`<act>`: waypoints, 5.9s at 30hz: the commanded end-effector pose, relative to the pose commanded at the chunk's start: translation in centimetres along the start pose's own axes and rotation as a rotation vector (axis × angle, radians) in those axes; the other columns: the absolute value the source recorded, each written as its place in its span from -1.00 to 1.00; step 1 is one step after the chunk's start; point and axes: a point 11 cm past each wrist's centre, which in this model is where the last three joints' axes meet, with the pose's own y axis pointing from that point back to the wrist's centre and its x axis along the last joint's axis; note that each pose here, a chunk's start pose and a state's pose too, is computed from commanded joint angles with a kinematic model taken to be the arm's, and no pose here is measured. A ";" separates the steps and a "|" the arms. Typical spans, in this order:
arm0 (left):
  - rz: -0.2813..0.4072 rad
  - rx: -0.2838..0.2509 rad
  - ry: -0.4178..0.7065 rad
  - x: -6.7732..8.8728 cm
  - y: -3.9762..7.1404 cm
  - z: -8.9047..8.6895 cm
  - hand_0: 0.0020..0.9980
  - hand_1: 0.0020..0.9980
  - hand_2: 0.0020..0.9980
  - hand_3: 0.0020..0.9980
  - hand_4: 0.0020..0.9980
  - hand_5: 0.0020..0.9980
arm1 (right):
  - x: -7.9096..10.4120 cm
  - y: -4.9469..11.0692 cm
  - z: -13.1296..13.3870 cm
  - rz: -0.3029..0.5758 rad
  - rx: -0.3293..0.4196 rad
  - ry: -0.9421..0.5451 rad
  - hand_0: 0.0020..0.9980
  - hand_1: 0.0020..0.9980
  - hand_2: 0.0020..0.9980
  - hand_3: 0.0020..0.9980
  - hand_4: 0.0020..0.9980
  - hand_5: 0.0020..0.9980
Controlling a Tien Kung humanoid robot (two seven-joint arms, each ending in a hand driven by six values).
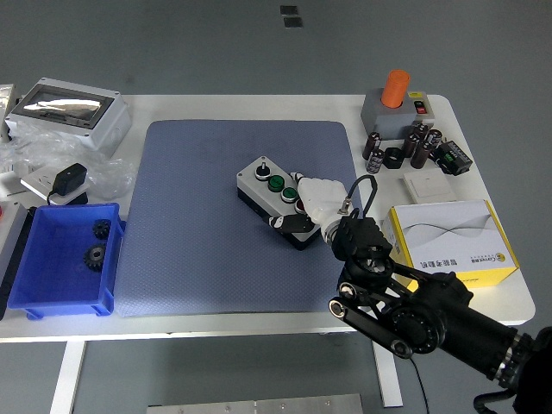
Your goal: Pick up the button,place it on the desk,press the button,press the button
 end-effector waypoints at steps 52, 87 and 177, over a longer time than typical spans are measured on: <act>-0.002 -0.029 -0.011 -0.4 -0.1 -0.2 0.30 0.23 0.24 0.50 0.79 0.09 | 0.0 2.4 -5.5 0.039 0.668 0.211 -0.81 -0.42 -0.22 -0.01 -0.63 -1.00; -0.006 -0.043 -0.016 -0.5 -0.1 0.0 0.30 0.23 0.24 0.49 0.78 0.11 | -0.4 1.2 -4.6 0.024 0.660 0.305 0.10 0.35 0.34 0.38 -0.02 -1.00; -0.026 0.006 0.008 -0.4 0.0 -0.6 0.31 0.24 0.21 0.47 0.78 0.10 | 7.5 4.7 -1.4 0.073 0.611 -0.059 0.52 0.73 1.00 1.00 1.00 -0.24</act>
